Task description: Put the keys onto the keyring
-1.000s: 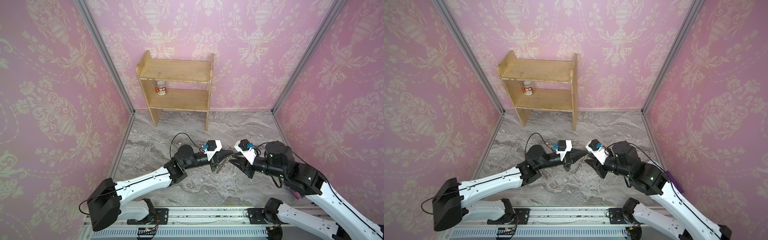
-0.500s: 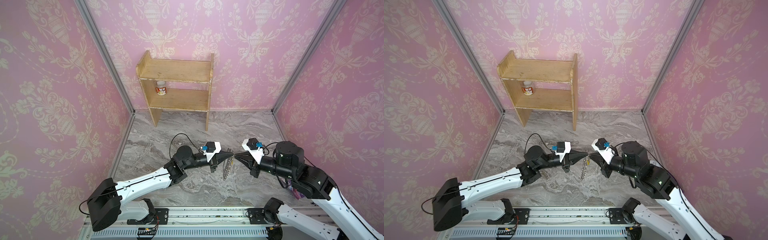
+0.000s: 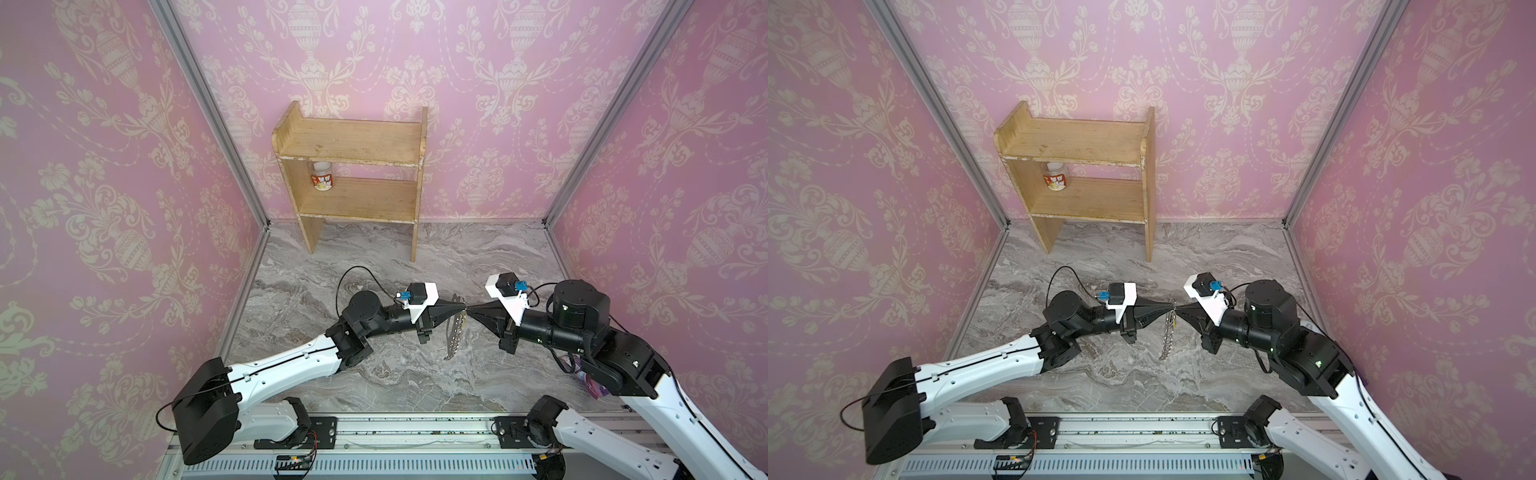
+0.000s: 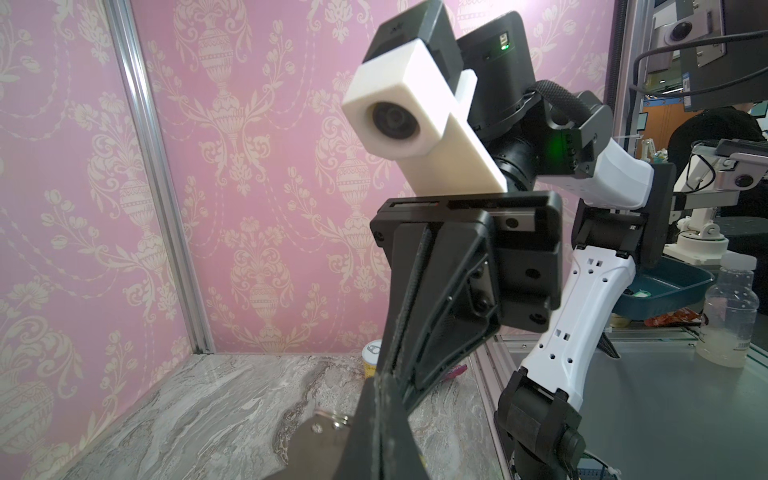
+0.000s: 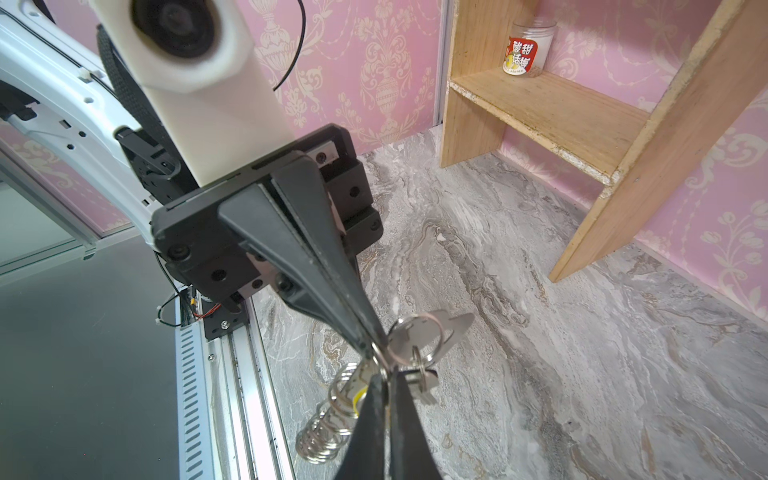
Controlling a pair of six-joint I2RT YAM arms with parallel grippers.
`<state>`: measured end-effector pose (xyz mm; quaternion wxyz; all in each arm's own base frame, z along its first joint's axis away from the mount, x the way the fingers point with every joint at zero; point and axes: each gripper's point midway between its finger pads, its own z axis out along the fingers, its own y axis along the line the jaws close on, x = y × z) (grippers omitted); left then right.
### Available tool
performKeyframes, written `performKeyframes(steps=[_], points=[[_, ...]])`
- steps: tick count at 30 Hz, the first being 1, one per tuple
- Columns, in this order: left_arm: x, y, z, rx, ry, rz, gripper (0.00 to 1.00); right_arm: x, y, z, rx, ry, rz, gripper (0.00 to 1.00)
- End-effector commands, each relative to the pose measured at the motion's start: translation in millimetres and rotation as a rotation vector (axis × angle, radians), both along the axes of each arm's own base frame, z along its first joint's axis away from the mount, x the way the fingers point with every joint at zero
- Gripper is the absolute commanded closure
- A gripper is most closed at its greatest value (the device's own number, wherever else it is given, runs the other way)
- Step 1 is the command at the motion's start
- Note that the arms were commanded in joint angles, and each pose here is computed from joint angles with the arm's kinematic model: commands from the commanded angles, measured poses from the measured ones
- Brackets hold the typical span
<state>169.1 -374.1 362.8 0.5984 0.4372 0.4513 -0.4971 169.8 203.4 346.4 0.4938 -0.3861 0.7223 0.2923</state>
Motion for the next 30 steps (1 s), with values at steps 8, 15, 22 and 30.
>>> performKeyframes(steps=[8,15,22,30], points=[[-2.6,5.4,19.0,-0.061,-0.042,0.003,1.00,-12.0,7.8,-9.4,0.040,0.059,0.060,0.89],[-0.7,4.0,14.0,-0.057,-0.023,0.004,1.00,-15.7,4.1,-15.1,0.050,0.073,0.049,0.90],[0.7,3.6,-0.8,-0.060,0.034,-0.003,1.00,-13.7,4.7,-21.5,0.064,0.076,0.039,0.90],[2.8,2.7,-17.3,-0.045,0.050,0.005,1.00,-13.9,3.5,-17.9,0.071,0.072,0.033,0.85]])
